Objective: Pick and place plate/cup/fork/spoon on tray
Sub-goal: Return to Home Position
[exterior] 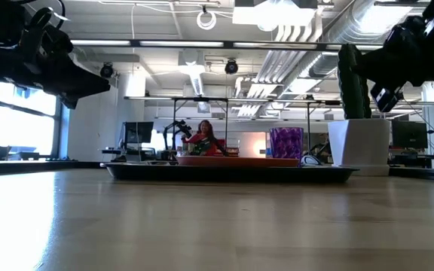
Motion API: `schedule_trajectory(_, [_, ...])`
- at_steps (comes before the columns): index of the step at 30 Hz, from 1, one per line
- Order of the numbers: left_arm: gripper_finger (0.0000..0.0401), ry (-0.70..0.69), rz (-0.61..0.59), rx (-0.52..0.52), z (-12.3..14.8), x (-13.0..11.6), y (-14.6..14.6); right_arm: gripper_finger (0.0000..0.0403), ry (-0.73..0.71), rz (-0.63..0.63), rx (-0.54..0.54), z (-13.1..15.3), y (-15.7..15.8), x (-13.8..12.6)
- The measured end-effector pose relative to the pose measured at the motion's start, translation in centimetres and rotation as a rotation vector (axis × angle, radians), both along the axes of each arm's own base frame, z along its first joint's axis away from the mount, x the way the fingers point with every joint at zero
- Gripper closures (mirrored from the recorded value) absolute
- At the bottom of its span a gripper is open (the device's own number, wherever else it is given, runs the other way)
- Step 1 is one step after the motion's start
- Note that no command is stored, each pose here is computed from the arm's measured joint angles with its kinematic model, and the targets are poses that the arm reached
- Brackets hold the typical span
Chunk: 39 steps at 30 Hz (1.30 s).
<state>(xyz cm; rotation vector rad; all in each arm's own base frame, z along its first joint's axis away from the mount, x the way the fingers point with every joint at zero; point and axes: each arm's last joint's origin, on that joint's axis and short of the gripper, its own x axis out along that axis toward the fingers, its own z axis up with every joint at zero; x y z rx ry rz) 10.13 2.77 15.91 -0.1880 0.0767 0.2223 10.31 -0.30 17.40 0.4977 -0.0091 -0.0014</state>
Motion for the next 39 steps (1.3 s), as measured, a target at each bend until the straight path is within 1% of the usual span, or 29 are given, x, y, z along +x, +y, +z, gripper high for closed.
schedule_trajectory(4, [0.0345,0.015,-0.007,0.068,0.0,0.0,0.0,0.0339,0.011,0.002,0.022,-0.7,0.0,0.0])
schedule_trajectory(8, [0.0345,0.02,-0.009,0.094,0.0,0.0,0.0,0.0339,0.019,0.02,0.022,-0.8,0.1,0.0])
schedule_trajectory(15, [0.0345,0.02,-0.008,0.093,0.0,0.0,0.0,0.0339,0.068,0.024,0.025,-1.2,0.1,0.0])
schedule_trajectory(19, [0.0345,0.02,-0.008,0.093,0.0,0.0,0.0,0.0339,0.081,-0.009,0.047,-1.3,0.0,0.0])
schedule_trajectory(22, [0.0345,0.02,-0.008,0.093,0.0,0.0,0.0,0.0339,0.093,-0.025,0.028,-1.4,-0.1,0.1])
schedule_trajectory(39, [0.0345,0.02,-0.008,0.093,0.0,0.0,0.0,0.0339,0.094,-0.025,0.022,-1.5,-0.1,0.1])
